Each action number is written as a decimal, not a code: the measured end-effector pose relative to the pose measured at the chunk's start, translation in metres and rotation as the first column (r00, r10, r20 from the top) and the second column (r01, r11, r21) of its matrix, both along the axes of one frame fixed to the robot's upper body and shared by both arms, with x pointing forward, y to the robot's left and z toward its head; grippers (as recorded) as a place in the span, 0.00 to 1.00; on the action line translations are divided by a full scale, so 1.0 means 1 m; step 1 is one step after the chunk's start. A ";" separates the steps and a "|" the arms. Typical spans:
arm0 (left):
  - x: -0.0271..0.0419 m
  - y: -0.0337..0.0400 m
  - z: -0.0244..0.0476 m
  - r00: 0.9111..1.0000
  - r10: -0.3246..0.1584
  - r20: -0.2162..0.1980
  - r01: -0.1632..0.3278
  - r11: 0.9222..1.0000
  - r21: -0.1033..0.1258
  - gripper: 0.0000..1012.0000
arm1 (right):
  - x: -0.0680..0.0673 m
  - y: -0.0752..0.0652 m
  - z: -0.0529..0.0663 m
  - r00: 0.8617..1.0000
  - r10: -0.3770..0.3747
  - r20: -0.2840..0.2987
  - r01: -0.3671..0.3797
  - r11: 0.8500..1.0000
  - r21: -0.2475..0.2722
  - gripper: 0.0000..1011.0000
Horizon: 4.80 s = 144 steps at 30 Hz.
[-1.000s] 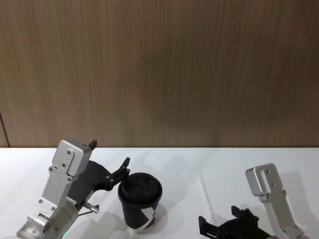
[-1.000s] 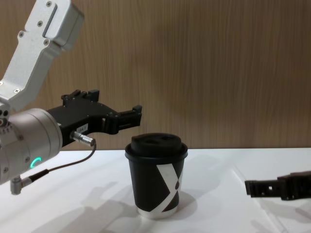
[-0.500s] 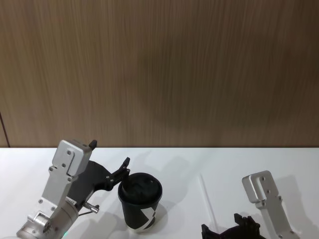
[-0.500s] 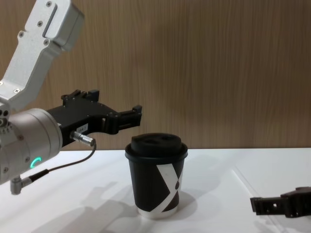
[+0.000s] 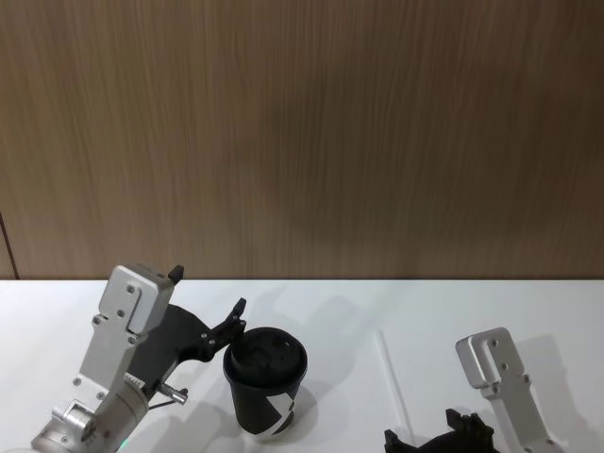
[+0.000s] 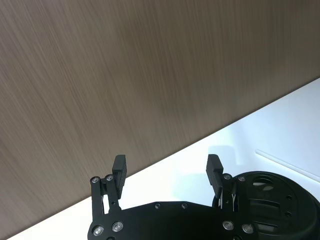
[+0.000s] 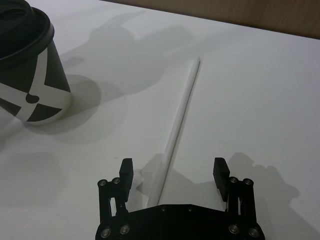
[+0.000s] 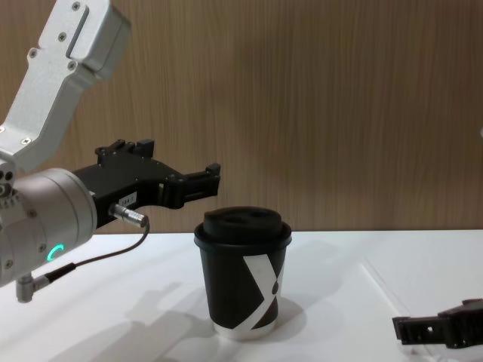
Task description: Pick up the straw with one hand, pass it to the other hand, and insert it into the cup.
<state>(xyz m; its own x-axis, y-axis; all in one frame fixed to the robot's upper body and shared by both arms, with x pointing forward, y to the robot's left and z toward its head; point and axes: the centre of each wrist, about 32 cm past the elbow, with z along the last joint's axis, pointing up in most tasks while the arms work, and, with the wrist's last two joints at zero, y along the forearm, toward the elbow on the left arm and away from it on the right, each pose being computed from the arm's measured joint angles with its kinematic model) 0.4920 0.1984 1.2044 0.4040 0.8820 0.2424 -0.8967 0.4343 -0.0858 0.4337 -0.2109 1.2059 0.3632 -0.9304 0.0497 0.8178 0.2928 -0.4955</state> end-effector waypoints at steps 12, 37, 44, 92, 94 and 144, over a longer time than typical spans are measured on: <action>0.0000 0.0000 0.0000 1.000 0.000 0.000 0.000 1.000 0.000 0.99 | 0.002 -0.003 -0.002 1.000 -0.007 -0.002 0.007 1.000 -0.010 0.90; 0.0000 0.0000 0.0000 1.000 0.000 0.000 0.000 1.000 0.000 0.99 | -0.005 -0.002 -0.010 0.999 0.037 -0.039 -0.037 0.999 -0.010 0.17; 0.0000 0.0000 0.0000 1.000 0.000 0.000 0.000 1.000 0.000 0.99 | -0.006 -0.001 -0.011 0.998 0.041 -0.043 -0.041 0.999 -0.007 0.10; 0.0000 0.0000 0.0000 1.000 0.000 0.000 0.000 1.000 0.000 0.99 | 0.018 -0.004 0.002 0.891 -0.108 0.441 0.014 0.977 0.212 0.00; 0.0000 0.0000 0.0000 1.000 0.000 0.000 0.000 1.000 0.000 0.99 | 0.018 -0.004 0.002 0.878 -0.104 0.468 -0.009 0.973 0.231 0.00; 0.0000 0.0000 0.0000 1.000 0.000 0.000 0.000 1.000 0.000 0.99 | 0.000 0.013 0.017 0.772 0.230 0.593 -0.592 0.599 0.539 0.00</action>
<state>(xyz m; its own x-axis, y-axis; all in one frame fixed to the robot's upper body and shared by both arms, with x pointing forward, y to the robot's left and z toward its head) 0.4920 0.1984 1.2044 0.4040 0.8820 0.2424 -0.8967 0.4343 -0.0858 0.4338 -0.1980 1.2226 0.8199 -0.5120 -0.2563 0.5724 0.7434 0.3460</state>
